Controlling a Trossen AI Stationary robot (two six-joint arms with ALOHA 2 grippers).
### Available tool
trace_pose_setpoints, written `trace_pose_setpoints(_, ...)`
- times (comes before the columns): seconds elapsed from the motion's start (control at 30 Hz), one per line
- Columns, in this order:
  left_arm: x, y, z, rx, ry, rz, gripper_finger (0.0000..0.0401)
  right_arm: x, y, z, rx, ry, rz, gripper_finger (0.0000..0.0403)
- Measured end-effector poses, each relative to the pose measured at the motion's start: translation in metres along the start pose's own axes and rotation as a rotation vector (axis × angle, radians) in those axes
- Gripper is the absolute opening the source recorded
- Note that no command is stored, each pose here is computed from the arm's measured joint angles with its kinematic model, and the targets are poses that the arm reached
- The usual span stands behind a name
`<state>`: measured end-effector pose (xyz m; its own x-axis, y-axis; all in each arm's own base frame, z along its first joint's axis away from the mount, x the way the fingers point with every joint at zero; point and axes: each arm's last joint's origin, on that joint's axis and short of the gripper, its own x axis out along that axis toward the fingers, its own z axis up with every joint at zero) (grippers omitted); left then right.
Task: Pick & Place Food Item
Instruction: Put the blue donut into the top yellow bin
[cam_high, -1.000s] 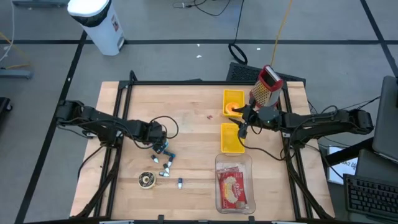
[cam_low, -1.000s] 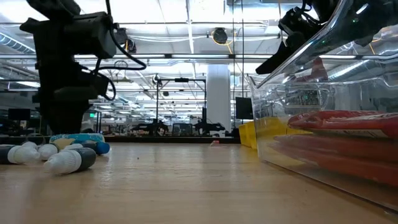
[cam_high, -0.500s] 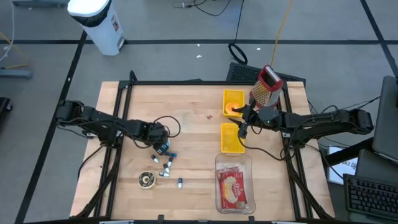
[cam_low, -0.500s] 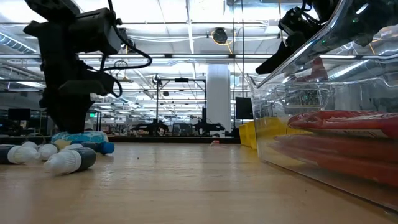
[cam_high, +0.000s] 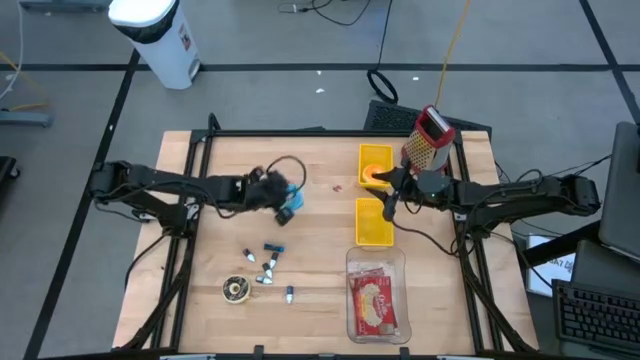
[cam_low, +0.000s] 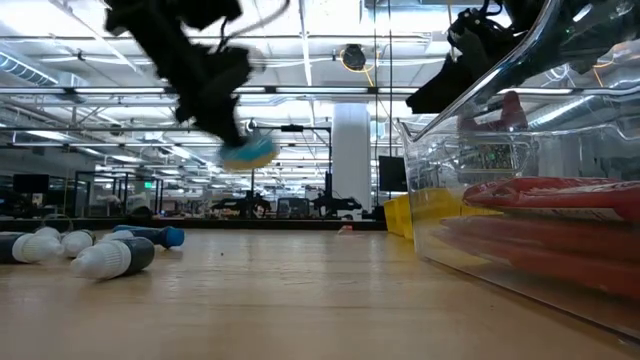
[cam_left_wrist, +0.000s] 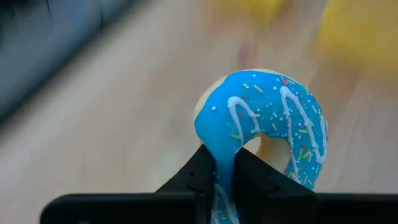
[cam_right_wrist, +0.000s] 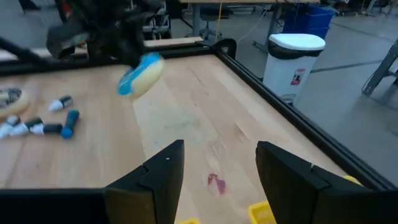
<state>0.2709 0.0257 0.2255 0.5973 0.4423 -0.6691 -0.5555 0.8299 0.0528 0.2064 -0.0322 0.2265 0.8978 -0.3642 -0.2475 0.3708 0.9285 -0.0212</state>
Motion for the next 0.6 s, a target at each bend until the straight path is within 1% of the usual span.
trace_pose_setpoints(0.13,0.000,-0.003,0.036,0.061,-0.333,-0.028,0.0048,0.007,0.002,0.002,0.056,-0.046,0.003,0.0187)
trace_pose_setpoints(0.27,0.005,-0.001,0.057,0.126,-0.537,-0.001,0.0056,0.017,0.005,0.003,-0.038,-0.109,0.002,0.0187)
trace_pose_setpoints(0.33,0.011,0.001,0.061,0.151,-0.575,0.023,0.0056,0.023,0.006,0.005,-0.031,-0.161,0.002,0.0187)
trace_pose_setpoints(0.5,0.032,0.004,0.061,0.182,-0.588,0.062,0.0052,0.034,0.003,0.012,0.014,-0.246,-0.011,0.0187)
trace_pose_setpoints(0.6,0.042,0.004,0.059,0.190,-0.593,0.033,0.0055,0.044,0.002,0.021,0.054,-0.251,0.067,0.0187)
